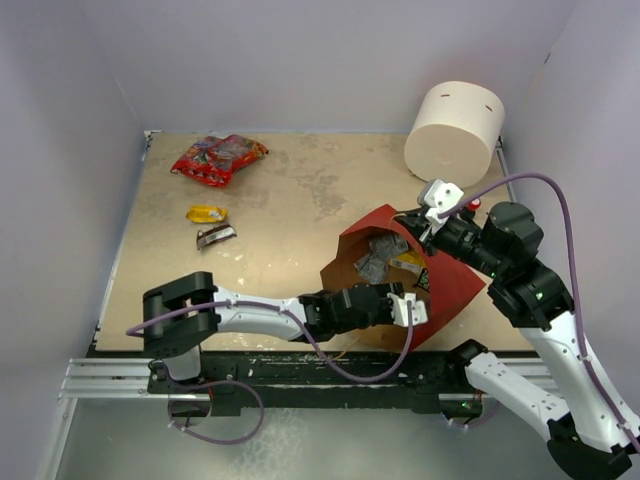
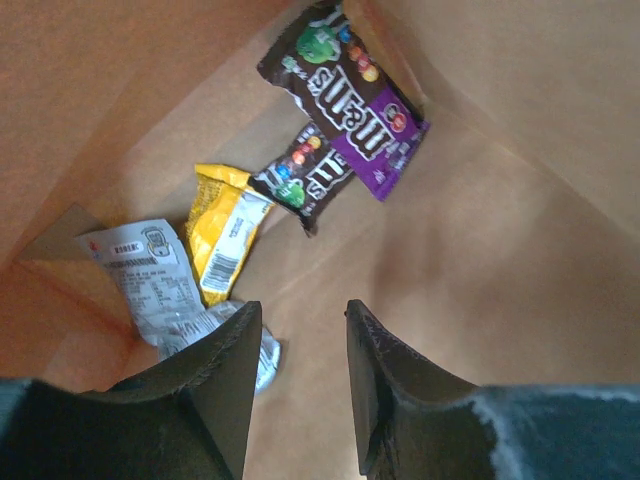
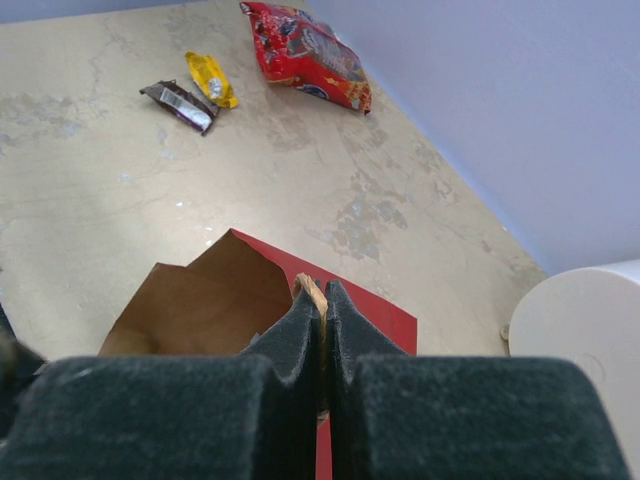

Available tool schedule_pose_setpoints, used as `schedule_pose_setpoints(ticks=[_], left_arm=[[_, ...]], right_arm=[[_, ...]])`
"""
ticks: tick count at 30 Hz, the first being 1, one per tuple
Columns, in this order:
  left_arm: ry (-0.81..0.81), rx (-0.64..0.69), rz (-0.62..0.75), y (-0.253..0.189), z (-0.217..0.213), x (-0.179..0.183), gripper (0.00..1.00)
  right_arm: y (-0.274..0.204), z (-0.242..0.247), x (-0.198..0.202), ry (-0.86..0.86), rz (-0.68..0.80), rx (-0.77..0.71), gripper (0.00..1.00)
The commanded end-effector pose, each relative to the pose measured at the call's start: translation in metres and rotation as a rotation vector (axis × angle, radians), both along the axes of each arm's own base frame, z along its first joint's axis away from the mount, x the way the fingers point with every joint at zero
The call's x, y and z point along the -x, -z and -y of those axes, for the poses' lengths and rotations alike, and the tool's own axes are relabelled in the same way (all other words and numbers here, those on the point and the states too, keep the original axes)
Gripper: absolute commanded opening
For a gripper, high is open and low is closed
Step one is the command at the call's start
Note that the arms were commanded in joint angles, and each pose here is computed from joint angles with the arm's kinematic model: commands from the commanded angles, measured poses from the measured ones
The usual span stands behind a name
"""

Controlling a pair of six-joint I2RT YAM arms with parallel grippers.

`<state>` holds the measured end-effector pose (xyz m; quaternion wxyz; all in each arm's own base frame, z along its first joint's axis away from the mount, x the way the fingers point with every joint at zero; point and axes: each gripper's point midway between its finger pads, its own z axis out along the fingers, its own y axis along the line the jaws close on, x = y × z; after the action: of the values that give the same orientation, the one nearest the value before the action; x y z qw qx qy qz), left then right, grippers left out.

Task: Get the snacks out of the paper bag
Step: Take out the snack from the paper bag.

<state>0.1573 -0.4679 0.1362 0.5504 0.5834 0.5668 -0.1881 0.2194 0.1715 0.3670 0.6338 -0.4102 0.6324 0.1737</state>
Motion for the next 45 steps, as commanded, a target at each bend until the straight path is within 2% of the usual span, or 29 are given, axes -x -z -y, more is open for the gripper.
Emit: schedule_pose_setpoints(ticks=[1, 9, 17, 22, 26, 32, 36, 43, 45], left_arm=[[0.005, 0.105, 0.025, -0.022, 0.023, -0.029, 0.41], [0.041, 0.107, 0.037, -0.001, 0.038, -0.053, 0.34], [0.066, 0.122, 0.017, 0.013, 0.044, -0.053, 0.34], [0.111, 0.1, 0.045, 0.019, 0.056, -0.054, 0.38], [0.13, 0.111, 0.017, 0.02, 0.067, -0.058, 0.44], [0.122, 0.105, 0.009, 0.035, 0.084, -0.068, 0.57], [0.124, 0.081, 0.005, 0.047, 0.092, -0.073, 0.63], [0.097, 0.026, -0.002, 0.067, 0.099, -0.085, 0.68], [0.084, 0.01, -0.011, 0.072, 0.104, -0.089, 0.64]], right_arm=[[-0.031, -0.003, 0.012, -0.042, 0.064, -0.057, 0.0], [-0.033, 0.001, 0.018, -0.044, 0.076, -0.047, 0.0], [-0.033, 0.021, 0.011, 0.075, 0.088, -0.04, 0.0], [-0.027, 0.014, 0.006, 0.055, 0.053, -0.026, 0.0], [-0.027, 0.013, 0.005, 0.054, 0.048, -0.022, 0.0], [-0.026, 0.013, 0.004, 0.054, 0.041, -0.016, 0.0], [-0.025, 0.014, 0.004, 0.059, 0.038, -0.009, 0.0], [-0.024, 0.014, 0.002, 0.062, 0.036, 0.003, 0.0], [-0.023, 0.015, 0.001, 0.068, 0.036, 0.007, 0.0]])
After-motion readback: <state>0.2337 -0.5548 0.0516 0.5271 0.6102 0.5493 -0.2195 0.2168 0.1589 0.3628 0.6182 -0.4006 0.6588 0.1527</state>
